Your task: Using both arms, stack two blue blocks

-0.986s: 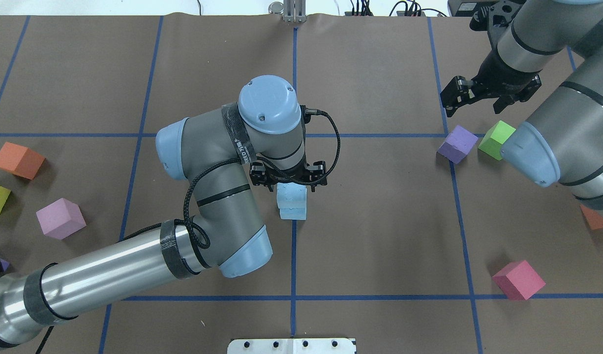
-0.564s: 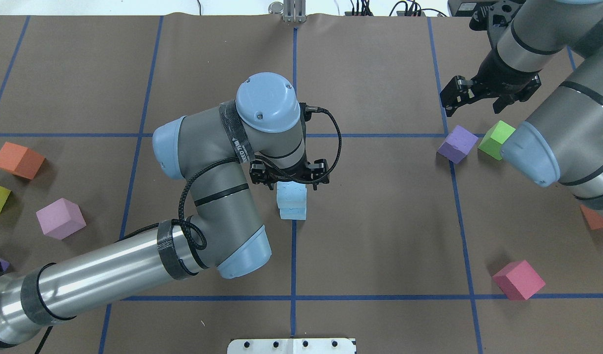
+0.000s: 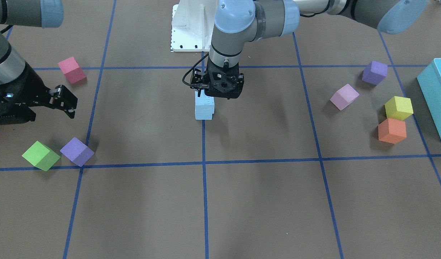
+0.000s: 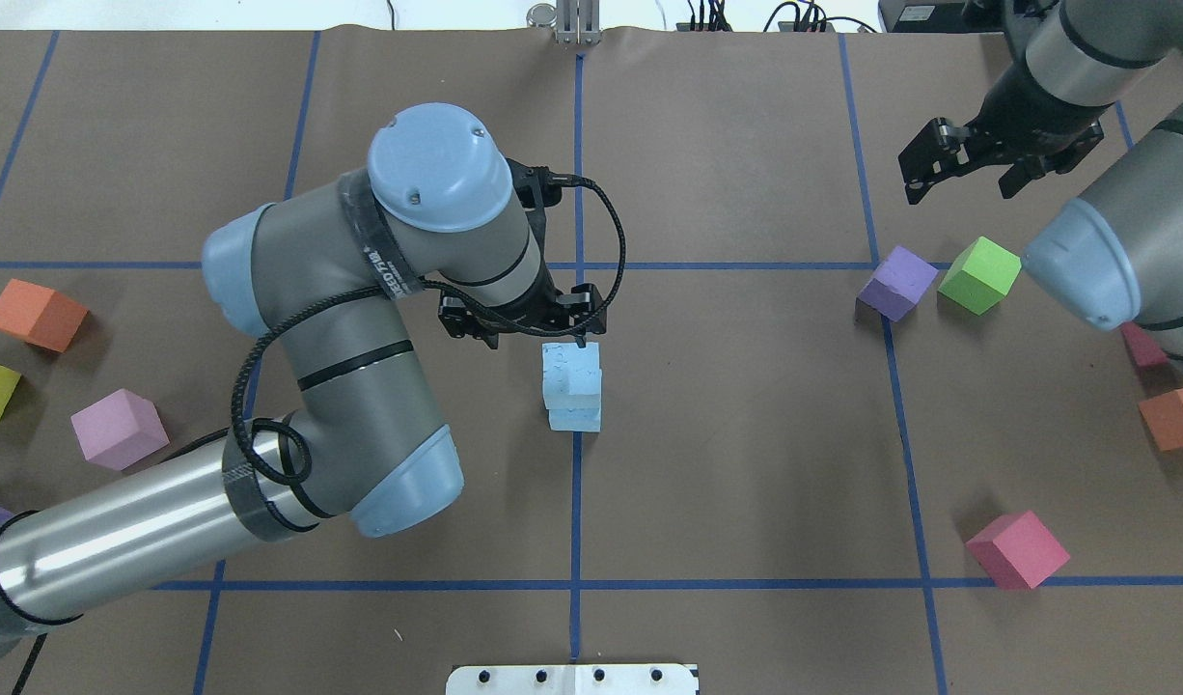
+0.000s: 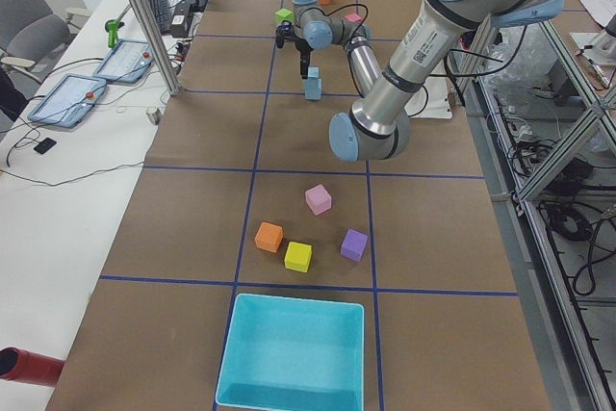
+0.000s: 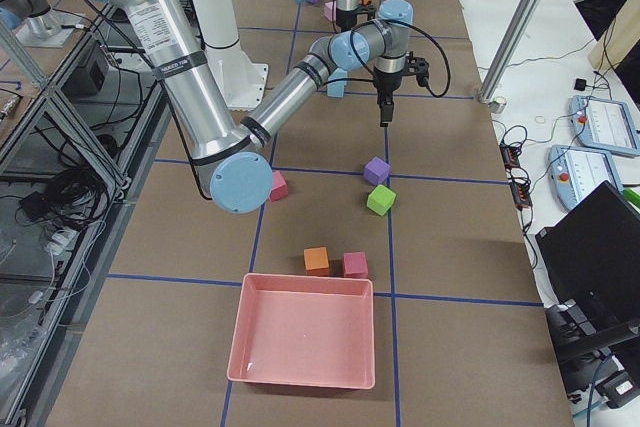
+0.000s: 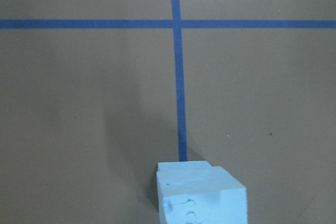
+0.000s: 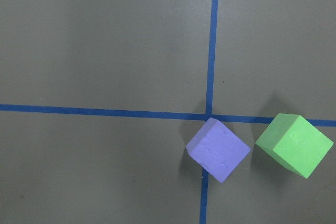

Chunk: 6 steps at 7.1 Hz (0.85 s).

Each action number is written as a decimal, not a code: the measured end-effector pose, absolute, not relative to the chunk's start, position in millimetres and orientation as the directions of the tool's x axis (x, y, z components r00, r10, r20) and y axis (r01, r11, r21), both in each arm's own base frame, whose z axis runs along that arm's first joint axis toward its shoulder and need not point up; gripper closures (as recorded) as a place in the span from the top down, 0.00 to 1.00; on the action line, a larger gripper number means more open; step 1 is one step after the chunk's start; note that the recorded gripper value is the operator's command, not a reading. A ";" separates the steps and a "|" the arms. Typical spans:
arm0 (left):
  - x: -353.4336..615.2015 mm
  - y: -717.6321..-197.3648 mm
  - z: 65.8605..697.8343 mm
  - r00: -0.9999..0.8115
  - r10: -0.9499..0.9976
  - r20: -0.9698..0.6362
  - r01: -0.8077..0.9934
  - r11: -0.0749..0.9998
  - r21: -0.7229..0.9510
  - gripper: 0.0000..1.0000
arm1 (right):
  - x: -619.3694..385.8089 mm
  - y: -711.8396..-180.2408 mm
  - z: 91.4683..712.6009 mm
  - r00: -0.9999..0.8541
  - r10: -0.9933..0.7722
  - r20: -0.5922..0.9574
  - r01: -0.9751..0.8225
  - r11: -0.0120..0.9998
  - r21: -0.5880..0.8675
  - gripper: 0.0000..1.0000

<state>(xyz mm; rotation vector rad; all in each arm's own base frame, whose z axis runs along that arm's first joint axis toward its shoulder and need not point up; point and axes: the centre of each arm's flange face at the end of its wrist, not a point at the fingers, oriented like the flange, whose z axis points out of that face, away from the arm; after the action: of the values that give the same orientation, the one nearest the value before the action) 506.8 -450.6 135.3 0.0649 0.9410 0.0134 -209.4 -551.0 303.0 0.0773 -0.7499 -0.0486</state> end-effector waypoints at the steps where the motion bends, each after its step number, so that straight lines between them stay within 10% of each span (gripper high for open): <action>1: 478.4 -462.1 152.6 0.596 0.064 -0.801 0.016 0.996 0.092 0.97 | -178.9 -562.2 323.6 0.737 -0.091 0.670 0.030 0.994 0.101 1.00; 6: 257.3 -547.8 267.7 0.657 0.263 -0.706 -0.108 0.960 0.258 0.98 | -63.6 -554.9 438.3 0.774 -0.089 0.627 0.053 0.996 0.075 1.00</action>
<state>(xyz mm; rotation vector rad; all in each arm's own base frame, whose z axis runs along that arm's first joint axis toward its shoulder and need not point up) 257.3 -547.8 267.7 0.2002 0.8284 0.2116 -63.6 -554.9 438.3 0.0541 -0.6819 -0.0770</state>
